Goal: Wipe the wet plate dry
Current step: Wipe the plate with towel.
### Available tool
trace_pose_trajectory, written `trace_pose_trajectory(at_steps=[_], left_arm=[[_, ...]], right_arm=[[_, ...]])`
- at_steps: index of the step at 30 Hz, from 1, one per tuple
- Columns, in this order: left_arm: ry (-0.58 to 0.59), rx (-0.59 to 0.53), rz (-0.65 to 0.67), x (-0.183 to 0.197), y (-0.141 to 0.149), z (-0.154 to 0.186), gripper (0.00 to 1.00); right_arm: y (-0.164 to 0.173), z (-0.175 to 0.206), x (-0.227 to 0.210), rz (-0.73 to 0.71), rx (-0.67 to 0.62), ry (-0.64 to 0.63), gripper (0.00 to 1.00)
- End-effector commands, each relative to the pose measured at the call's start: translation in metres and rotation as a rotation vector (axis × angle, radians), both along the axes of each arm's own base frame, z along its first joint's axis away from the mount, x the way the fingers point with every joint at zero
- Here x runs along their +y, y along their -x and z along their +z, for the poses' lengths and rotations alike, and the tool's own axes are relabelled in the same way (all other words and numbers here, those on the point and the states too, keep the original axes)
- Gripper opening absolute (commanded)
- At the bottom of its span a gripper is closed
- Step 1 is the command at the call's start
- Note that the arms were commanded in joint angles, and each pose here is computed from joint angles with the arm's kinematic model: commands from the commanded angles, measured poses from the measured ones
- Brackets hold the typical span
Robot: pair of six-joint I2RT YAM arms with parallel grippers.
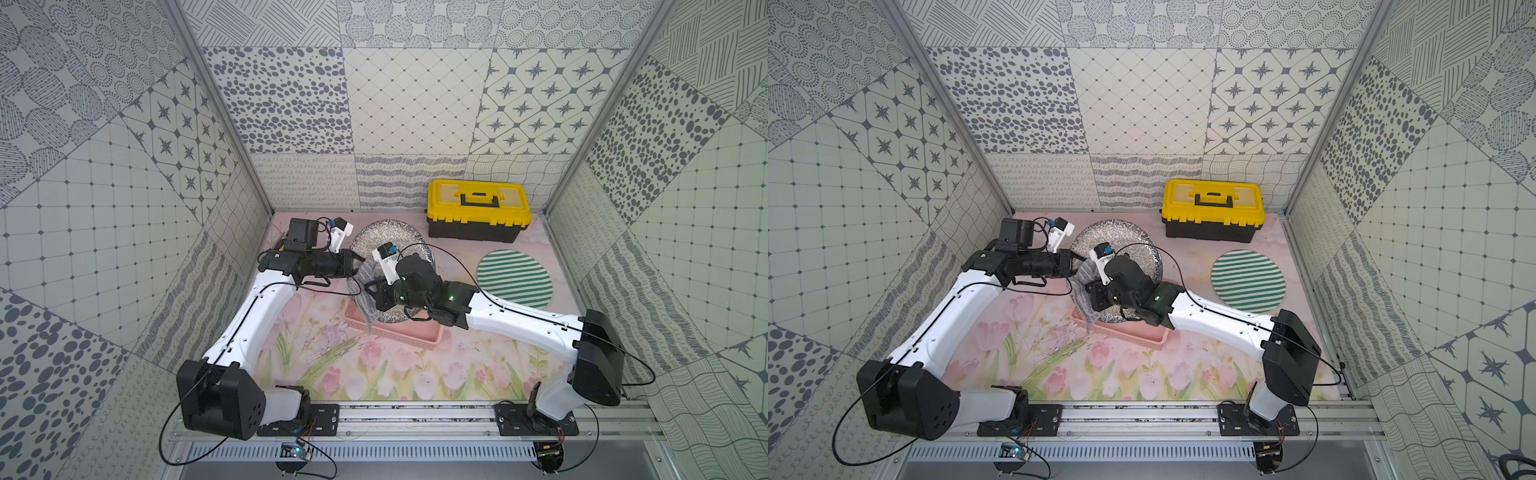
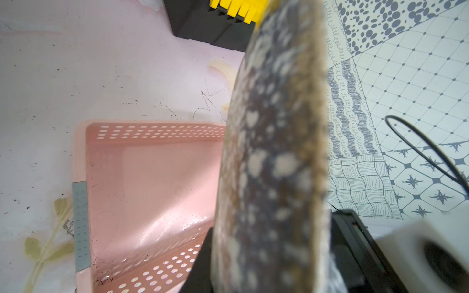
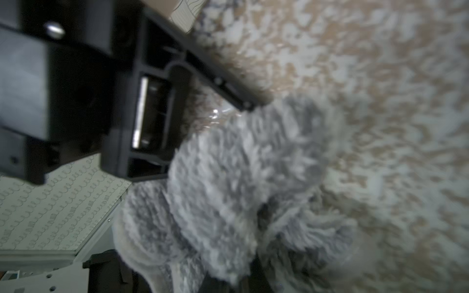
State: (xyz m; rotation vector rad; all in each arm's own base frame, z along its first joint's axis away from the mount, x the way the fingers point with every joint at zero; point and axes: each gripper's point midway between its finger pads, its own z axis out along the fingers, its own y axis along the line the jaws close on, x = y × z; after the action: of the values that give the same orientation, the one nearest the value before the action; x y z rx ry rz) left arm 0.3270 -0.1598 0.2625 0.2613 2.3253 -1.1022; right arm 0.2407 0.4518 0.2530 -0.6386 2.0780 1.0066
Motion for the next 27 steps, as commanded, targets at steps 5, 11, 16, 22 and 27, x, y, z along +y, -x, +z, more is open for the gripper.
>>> trace_pose_trajectory(at_steps=[5,11,16,22,27], left_arm=[[0.310,-0.221,-0.293,-0.038,0.019,0.085,0.00],[0.309,-0.237,-0.286,-0.038,0.014,0.091,0.00],[0.316,-0.248,-0.289,-0.039,0.014,0.098,0.00],[0.317,-0.257,-0.290,-0.038,0.018,0.102,0.00],[0.317,-0.262,-0.296,-0.037,0.022,0.105,0.00]], right_arm=[[0.018,-0.033,0.017,0.063,0.040,0.016,0.00],[0.016,-0.065,-0.021,-0.017,0.068,0.088,0.00],[0.002,-0.091,-0.067,-0.140,0.133,0.116,0.00],[-0.025,-0.110,-0.131,-0.342,0.176,0.133,0.00],[-0.060,-0.111,-0.188,-0.516,0.202,0.120,0.00]])
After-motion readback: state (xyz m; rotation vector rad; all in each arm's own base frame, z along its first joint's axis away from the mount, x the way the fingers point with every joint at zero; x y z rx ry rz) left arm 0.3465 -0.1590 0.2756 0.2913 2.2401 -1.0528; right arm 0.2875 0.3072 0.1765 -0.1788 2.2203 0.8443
